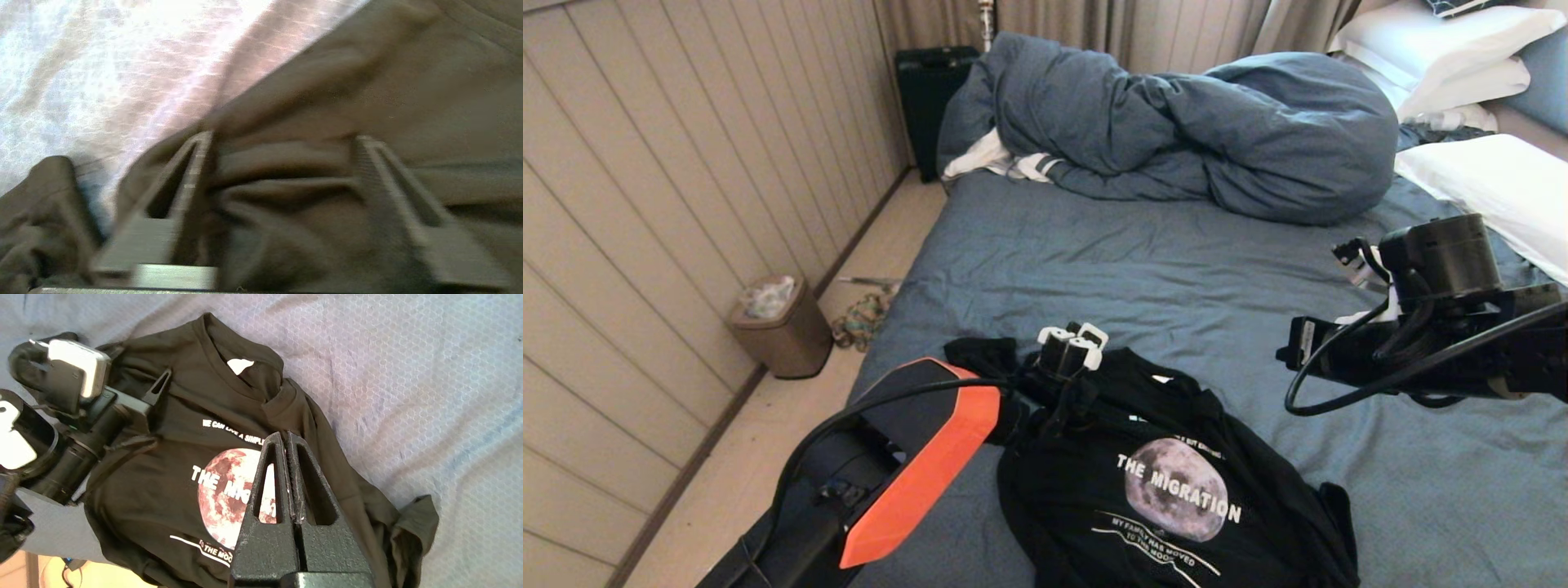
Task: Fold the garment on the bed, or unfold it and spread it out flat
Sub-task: Unford the black T-shirt
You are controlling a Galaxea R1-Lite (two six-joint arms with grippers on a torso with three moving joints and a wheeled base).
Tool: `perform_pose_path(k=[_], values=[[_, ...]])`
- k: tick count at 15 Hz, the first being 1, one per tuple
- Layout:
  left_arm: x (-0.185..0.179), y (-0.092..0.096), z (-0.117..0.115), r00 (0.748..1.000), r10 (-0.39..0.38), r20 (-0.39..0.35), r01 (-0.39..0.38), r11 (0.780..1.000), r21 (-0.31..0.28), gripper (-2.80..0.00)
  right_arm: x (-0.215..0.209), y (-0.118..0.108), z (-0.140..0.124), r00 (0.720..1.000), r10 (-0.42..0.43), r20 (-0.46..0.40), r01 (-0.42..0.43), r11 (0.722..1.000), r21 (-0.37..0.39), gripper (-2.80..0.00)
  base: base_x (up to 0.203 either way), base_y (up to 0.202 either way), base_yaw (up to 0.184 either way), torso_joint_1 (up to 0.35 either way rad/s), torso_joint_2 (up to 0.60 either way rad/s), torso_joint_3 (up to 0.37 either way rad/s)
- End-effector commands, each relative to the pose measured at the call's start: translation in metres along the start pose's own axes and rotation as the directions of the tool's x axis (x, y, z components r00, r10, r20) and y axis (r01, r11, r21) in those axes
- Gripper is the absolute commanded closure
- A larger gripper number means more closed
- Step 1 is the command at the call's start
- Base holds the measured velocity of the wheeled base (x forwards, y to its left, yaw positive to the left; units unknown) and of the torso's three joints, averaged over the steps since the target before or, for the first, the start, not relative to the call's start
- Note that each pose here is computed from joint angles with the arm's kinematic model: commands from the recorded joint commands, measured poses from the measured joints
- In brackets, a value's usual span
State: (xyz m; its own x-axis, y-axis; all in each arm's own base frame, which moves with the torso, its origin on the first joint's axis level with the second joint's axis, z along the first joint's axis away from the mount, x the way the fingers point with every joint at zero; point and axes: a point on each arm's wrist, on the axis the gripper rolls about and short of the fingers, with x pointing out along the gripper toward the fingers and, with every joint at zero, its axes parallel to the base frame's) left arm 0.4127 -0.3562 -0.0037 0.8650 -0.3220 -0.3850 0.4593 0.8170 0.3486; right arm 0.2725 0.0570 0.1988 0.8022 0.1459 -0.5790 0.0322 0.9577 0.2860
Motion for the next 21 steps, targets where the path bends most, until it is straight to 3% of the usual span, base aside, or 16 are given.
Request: perform_pose_path(k=[1, 6, 9, 12, 17, 21], values=[[0.003, 0.002, -0.005, 1.0, 0.007, -0.011, -0.007, 1.0, 0.006, 0.0, 0.002, 0.0, -0.001, 1.0, -0.001, -0.005, 0.001, 1.0, 0.002, 0.0, 0.0, 0.0, 0.0, 0.0, 0.0, 0.0], [0.0, 0.008, 0.007, 0.999, 0.03, 0.036, -0.029, 0.999, -0.019, 0.0, 0.002, 0.0, -0.004, 1.0, 0.0, -0.01, 0.0, 1.0, 0.001, 0.0, 0.0, 0.0, 0.0, 0.0, 0.0, 0.0], [0.005, 0.023, 0.003, 0.992, 0.116, 0.039, -0.114, 0.993, -0.042, 0.0, 0.001, 0.001, -0.002, 1.0, 0.005, 0.0, -0.005, 1.0, 0.0, 0.0, 0.0, 0.0, 0.0, 0.0, 0.0, 0.0], [0.012, 0.059, -0.002, 0.98, 0.199, 0.014, -0.198, 0.978, -0.07, 0.0, 0.002, 0.005, 0.0, 1.0, 0.021, 0.017, -0.021, 1.0, -0.004, 0.0, 0.0, 0.0, 0.0, 0.0, 0.0, 0.0], [0.016, 0.137, -0.009, 0.939, 0.342, -0.022, -0.342, 0.931, -0.127, 0.0, 0.014, 0.011, -0.004, 0.999, 0.044, 0.021, -0.044, 0.999, -0.017, 0.0, 0.0, 0.0, 0.0, 0.0, 0.0, 0.0], [0.01, 0.165, -0.002, 0.921, 0.388, -0.019, -0.386, 0.91, -0.149, 0.0, 0.029, 0.015, -0.001, 0.999, 0.044, 0.007, -0.044, 0.999, -0.023, 0.0, 0.0, 0.0, 0.0, 0.0, 0.0, 0.0]])
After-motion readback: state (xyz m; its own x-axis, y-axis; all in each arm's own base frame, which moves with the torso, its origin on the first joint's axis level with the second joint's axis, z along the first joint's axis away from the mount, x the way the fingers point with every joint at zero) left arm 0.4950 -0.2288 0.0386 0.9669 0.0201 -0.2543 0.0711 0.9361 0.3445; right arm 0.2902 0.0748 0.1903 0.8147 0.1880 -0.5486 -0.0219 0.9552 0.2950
